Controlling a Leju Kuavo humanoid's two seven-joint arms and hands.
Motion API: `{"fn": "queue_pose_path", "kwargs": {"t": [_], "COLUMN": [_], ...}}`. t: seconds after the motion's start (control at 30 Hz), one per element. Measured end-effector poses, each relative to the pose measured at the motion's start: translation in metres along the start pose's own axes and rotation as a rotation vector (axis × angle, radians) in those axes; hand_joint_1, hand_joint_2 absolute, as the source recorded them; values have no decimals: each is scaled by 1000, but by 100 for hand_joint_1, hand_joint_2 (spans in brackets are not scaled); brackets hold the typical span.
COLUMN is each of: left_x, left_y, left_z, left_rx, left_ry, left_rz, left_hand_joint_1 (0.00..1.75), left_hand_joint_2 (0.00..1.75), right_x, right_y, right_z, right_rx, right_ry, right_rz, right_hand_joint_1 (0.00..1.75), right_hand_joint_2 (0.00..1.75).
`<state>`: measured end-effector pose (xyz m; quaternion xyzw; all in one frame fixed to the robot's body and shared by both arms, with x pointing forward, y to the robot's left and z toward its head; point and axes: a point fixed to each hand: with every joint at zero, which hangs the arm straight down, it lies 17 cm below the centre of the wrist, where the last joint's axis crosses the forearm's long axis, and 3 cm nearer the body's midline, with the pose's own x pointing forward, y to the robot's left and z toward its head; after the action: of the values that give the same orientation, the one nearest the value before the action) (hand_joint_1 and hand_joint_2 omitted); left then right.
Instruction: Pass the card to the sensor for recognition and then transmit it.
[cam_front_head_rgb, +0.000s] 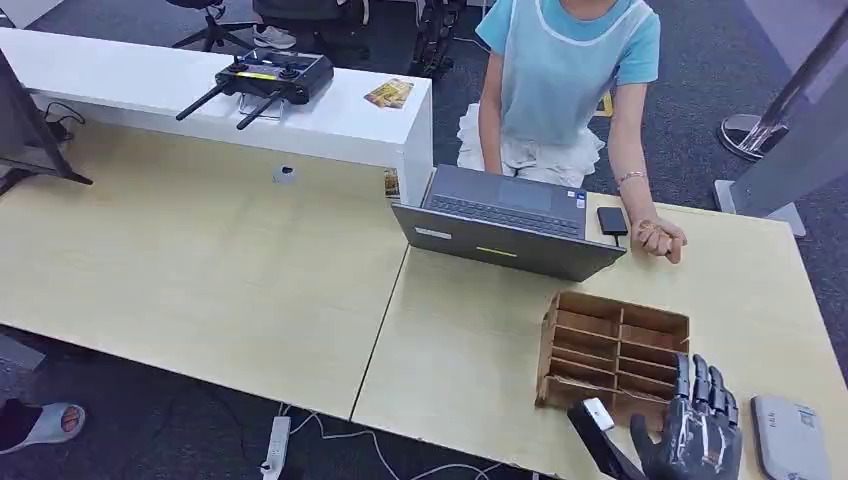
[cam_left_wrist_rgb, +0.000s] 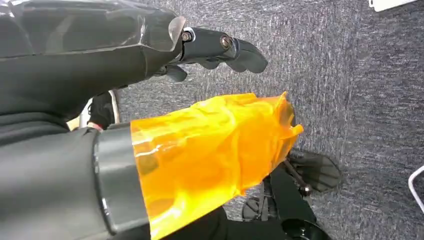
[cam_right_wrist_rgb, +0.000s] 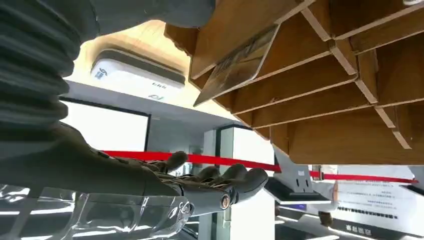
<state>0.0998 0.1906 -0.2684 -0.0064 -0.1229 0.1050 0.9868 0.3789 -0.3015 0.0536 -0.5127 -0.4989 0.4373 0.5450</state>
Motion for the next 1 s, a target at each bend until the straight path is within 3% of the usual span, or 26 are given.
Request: {"fn": "queue_pose_path", "kwargs": {"t": [0.5,0.57,0.63,1.0], "left_x": [1,1,1,1], "left_y": [-1,-1,-1,-1], "left_z": [0,0,0,0], "left_rx": [-6,-5,-5,-4], "left_ry": [-2,-2,-2,-4], "left_rz": [8,8,9,7], "left_hand_joint_1": [0,0,0,0], "left_hand_joint_2": [0,0,0,0], "right_x": [-5,-5,-5,2], "right_y": [10,11,11,13], "right_z": [1,2,1,1], "right_rx": [25,26,27,28], "right_ry": [21,19,18,-2], "right_rz": [9,11,15,19], "right_hand_joint_1": [51,70,73,70], "right_hand_joint_2": [175,175,175,175]}}
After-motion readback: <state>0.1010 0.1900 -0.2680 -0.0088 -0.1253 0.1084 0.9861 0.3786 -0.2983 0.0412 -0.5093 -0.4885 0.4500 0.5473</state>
